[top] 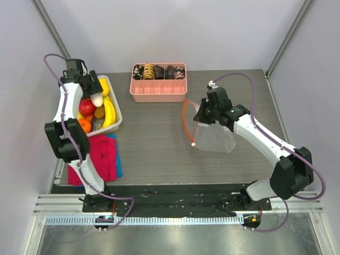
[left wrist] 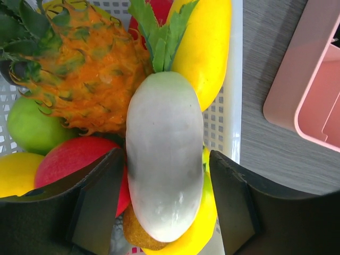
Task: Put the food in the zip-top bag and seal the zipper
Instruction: Pick up the fake vegetable from the bin.
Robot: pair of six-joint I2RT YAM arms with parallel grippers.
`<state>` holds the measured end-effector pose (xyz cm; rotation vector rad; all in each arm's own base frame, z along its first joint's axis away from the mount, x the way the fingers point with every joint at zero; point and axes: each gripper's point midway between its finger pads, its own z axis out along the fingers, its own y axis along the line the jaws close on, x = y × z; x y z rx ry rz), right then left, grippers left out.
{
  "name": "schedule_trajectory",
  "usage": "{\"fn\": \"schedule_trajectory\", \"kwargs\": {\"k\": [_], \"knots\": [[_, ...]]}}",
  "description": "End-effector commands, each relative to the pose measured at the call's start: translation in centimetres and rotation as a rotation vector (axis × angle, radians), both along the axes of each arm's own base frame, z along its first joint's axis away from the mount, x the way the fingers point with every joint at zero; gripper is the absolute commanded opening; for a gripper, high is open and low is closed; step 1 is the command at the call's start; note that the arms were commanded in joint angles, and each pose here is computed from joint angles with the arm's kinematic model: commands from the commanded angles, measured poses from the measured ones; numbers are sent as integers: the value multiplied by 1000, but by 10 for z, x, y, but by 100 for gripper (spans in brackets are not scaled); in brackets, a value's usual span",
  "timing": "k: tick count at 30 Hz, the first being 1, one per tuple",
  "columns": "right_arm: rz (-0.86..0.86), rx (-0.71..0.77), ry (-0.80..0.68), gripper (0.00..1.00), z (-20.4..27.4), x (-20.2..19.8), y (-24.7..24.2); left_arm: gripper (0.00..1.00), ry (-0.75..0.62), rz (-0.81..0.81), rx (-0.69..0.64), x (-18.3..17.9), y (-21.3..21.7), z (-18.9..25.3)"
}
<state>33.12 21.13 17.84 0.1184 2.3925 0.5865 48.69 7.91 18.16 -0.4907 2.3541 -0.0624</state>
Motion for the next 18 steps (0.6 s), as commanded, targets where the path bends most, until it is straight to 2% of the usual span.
{"fn": "schedule_trajectory", "kwargs": {"k": [1,10,12,13,14,17,18], "knots": [[-19,34,-74,1,23,15,4,66,-53,11,40,15,7,18],[-5,56,-70,1,31,14,6,52,-25,-2,30,16,5,20],[-4,67,-71,1,34,14,7,44,-39,-6,30,16,5,28],[2,78,-68,1,36,13,7,35,-50,-7,31,15,4,35],[7,89,-66,1,38,12,8,31,-69,-9,30,16,4,42],[29,142,-57,1,48,9,14,17,-182,-48,-3,14,-9,81],[33,156,-64,1,53,9,16,15,-260,-66,-5,9,-15,111]]}}
